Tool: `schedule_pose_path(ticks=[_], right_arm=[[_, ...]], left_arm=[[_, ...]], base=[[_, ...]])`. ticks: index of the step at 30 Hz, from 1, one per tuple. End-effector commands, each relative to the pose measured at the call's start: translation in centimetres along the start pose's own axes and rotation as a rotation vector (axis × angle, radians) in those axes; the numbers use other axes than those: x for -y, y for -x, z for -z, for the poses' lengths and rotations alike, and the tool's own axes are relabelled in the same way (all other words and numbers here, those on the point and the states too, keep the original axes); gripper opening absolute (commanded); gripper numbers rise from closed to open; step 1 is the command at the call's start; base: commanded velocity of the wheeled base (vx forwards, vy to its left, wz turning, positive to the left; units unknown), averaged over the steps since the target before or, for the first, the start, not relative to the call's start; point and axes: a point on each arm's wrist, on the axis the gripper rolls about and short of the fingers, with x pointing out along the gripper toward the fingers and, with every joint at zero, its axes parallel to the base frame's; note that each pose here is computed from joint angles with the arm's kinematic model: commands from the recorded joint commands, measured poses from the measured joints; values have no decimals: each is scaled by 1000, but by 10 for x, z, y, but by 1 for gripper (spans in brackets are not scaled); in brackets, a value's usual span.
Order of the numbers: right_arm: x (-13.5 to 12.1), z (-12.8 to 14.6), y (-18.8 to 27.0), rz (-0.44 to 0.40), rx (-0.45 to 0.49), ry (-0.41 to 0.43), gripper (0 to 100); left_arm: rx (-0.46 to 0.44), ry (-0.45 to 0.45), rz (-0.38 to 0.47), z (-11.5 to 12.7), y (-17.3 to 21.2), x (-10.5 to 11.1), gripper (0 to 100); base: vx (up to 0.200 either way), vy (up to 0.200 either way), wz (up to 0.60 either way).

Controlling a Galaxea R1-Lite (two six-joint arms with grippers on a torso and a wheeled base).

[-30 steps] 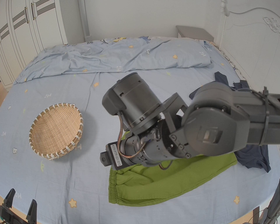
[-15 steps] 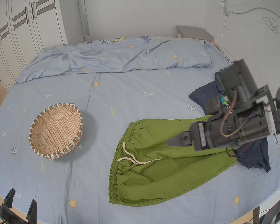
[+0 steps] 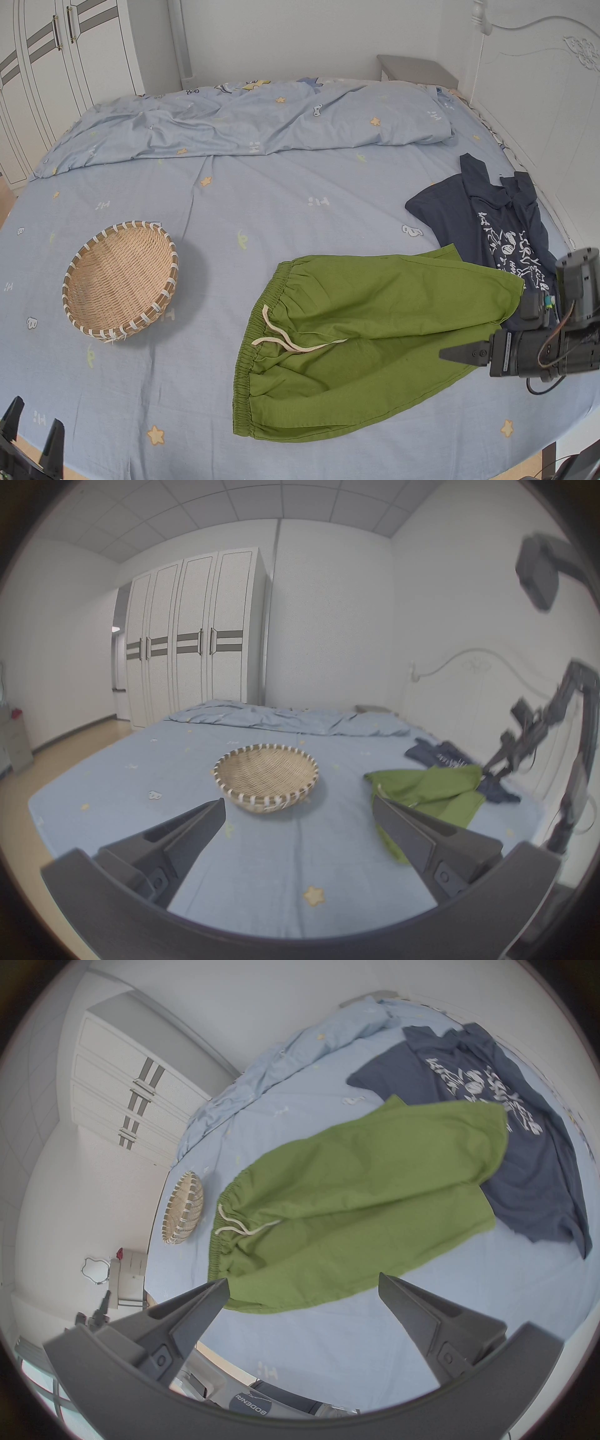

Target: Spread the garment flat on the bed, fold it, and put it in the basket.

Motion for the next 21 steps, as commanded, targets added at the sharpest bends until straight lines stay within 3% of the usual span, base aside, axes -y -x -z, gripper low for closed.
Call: schedule_pose_path(ticks=[1, 2, 3, 4, 6, 7, 12, 14, 16, 18, 19, 21], right_arm=[[35, 32, 13, -16, 90, -100, 100], [35, 31, 13, -16, 90, -100, 100], [34, 29, 12, -15, 98, -93, 100], [33, 25, 12, -21, 114, -91, 100], [31, 22, 12, -26, 123, -89, 100], [27, 12, 14, -40, 154, -85, 100], [27, -18, 11, -18, 221, -47, 100], [28, -24, 9, -10, 232, -35, 100], [27, -28, 9, -14, 242, -29, 100], [27, -28, 9, -14, 242, -29, 100], [23, -32, 9, -27, 247, -14, 100], [23, -33, 6, -26, 240, -5, 100]], left_arm=[[-84, 223, 230, -106, -4, 7, 100], [-111, 227, 242, -106, -6, 8, 100], [-267, 247, 311, -106, -25, 11, 100], [-359, 271, 348, -105, -41, 14, 100], [-412, 290, 371, -104, -49, 15, 100], [-609, 366, 445, -97, -84, 24, 100], [-986, 413, 650, -63, -131, 49, 100], [-1105, 414, 687, -49, -150, 61, 100], [-1185, 403, 678, -32, -173, 72, 100], [-1185, 403, 678, -32, -173, 72, 100], [-1223, 397, 654, -6, -215, 87, 100], [-1231, 399, 644, 4, -232, 92, 100]], base=[[0, 0, 0], [0, 0, 0], [0, 0, 0], [0, 0, 0], [0, 0, 0], [0, 0, 0], [0, 0, 0], [0, 0, 0], [0, 0, 0], [0, 0, 0], [0, 0, 0], [0, 0, 0]])
